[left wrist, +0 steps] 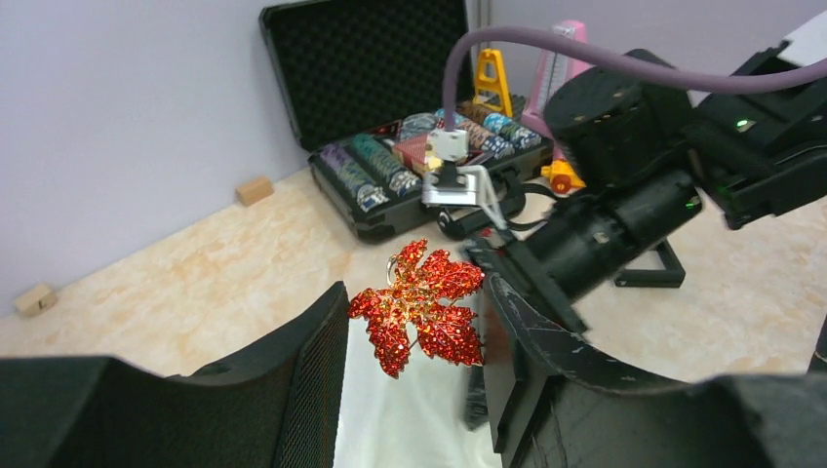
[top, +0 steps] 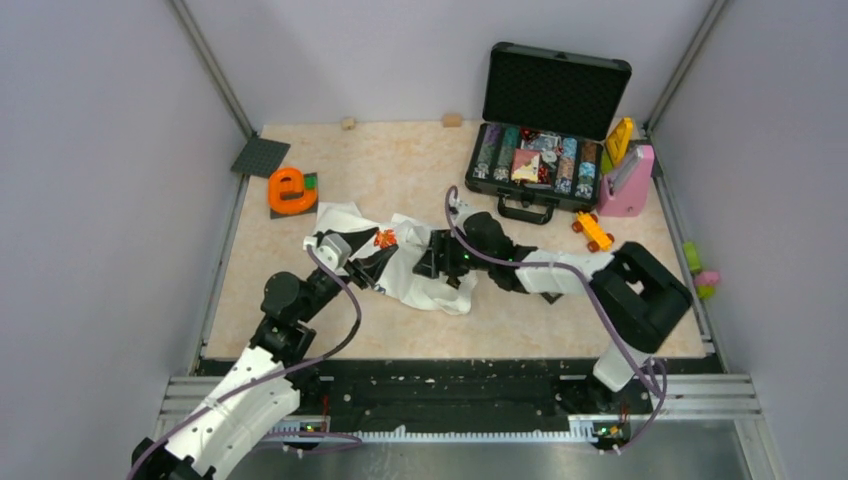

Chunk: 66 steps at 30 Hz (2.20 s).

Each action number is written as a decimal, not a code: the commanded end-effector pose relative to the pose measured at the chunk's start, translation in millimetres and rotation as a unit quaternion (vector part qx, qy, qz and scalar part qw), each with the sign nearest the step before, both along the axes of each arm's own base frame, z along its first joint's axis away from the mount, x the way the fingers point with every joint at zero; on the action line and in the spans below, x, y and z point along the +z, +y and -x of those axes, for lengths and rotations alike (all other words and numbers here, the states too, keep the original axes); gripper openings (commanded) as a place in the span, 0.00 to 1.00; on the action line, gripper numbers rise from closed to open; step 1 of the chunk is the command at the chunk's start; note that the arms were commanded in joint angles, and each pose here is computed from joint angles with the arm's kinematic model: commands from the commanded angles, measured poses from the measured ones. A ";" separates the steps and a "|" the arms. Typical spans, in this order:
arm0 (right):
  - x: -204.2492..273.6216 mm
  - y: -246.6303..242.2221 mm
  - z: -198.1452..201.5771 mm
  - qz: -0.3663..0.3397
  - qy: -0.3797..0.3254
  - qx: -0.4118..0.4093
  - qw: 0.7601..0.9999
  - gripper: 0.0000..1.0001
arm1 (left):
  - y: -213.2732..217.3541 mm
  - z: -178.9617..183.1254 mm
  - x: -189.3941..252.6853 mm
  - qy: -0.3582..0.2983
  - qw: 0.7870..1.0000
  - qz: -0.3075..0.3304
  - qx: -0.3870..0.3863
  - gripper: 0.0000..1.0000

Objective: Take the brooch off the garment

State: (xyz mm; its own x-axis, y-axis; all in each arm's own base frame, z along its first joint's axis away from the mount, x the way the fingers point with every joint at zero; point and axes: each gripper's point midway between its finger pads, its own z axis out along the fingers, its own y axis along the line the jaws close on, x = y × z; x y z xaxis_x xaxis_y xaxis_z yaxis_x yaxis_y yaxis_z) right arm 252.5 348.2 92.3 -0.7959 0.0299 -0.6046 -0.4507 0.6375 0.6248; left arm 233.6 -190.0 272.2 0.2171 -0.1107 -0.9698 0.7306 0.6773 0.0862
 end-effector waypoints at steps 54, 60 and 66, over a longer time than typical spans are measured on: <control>-37.5 -286.4 -53.2 0.113 0.077 -0.332 0.933 0.98 | -84.4 37.2 -86.1 0.028 0.974 -0.002 -0.224 0.44; -45.5 -258.3 -27.0 0.093 0.108 -0.284 0.948 0.96 | -83.5 37.6 -88.6 0.028 0.975 -0.009 -0.219 0.45; -54.7 -242.6 3.1 0.147 0.113 -0.271 0.945 0.96 | -83.9 37.4 -88.0 0.029 0.976 -0.010 -0.218 0.45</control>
State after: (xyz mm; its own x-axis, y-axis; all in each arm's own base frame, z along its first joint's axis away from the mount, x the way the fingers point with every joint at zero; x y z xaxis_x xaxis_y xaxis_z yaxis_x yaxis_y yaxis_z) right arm 265.3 99.0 39.2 -0.8109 0.3574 -0.4633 0.1223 0.8778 0.4631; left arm 200.7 -274.8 174.5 0.0520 -0.1403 -0.9887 0.9522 0.3053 0.0068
